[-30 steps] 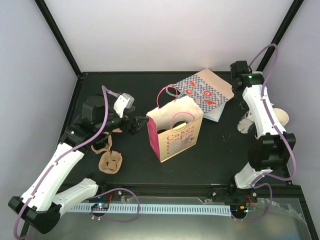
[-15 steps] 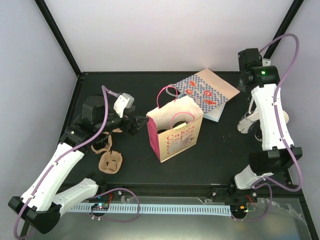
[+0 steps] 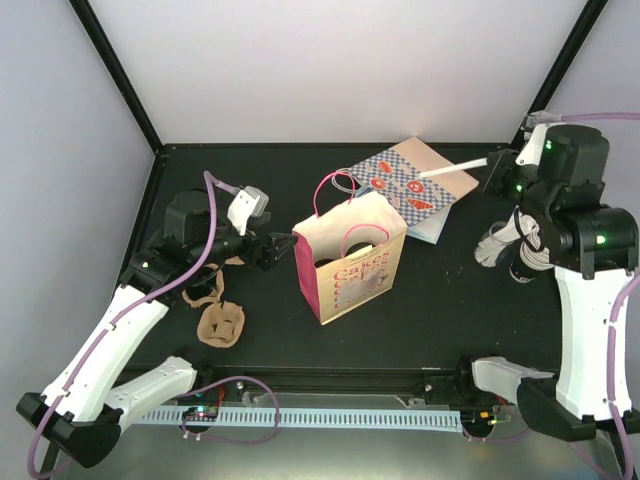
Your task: Pack the takeout coffee
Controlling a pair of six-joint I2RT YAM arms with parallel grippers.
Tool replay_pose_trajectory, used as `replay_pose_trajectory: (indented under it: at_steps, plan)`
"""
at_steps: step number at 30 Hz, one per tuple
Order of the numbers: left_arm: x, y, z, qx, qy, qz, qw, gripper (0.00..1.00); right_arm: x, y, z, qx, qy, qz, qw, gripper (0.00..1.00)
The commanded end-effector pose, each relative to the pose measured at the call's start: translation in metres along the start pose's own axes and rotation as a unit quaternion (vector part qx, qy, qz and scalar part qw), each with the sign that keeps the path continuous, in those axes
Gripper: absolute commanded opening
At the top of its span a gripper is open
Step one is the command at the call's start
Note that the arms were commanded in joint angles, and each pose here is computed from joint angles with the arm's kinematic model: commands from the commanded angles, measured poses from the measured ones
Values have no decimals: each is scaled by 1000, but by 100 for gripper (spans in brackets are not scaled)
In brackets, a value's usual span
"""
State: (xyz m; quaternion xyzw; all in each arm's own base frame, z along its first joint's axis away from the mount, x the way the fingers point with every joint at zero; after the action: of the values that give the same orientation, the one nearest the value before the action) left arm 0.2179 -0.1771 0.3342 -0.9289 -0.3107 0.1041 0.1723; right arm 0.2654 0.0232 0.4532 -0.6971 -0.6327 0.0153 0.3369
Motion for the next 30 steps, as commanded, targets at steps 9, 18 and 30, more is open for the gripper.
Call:
replay_pose_trajectory:
  at_steps: [9, 18, 30]
  plan:
    - [-3, -5, -13, -10, 0, 5, 1000, 99, 99, -45, 19, 92, -44, -357, 929, 1]
    - [-4, -5, -12, -5, -3, 6, 1000, 99, 81, -47, 33, 106, -64, -312, 942, 1]
    - [-4, -3, -11, -3, -11, 10, 1000, 99, 48, -29, 44, 123, -80, -199, 969, 1]
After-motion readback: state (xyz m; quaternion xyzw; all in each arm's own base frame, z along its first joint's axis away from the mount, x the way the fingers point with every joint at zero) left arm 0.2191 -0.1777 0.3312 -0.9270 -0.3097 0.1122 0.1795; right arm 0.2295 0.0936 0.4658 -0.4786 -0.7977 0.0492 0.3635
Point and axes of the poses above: each gripper's point midway between its finger pads, its own y axis out along the fingers, its own x axis along the line the jaws close on, z = x × y, the point moved 3 cm from there along -y, back along the fingers, and after that the axes turned 11 degrees about y, right-handed, at the moved point
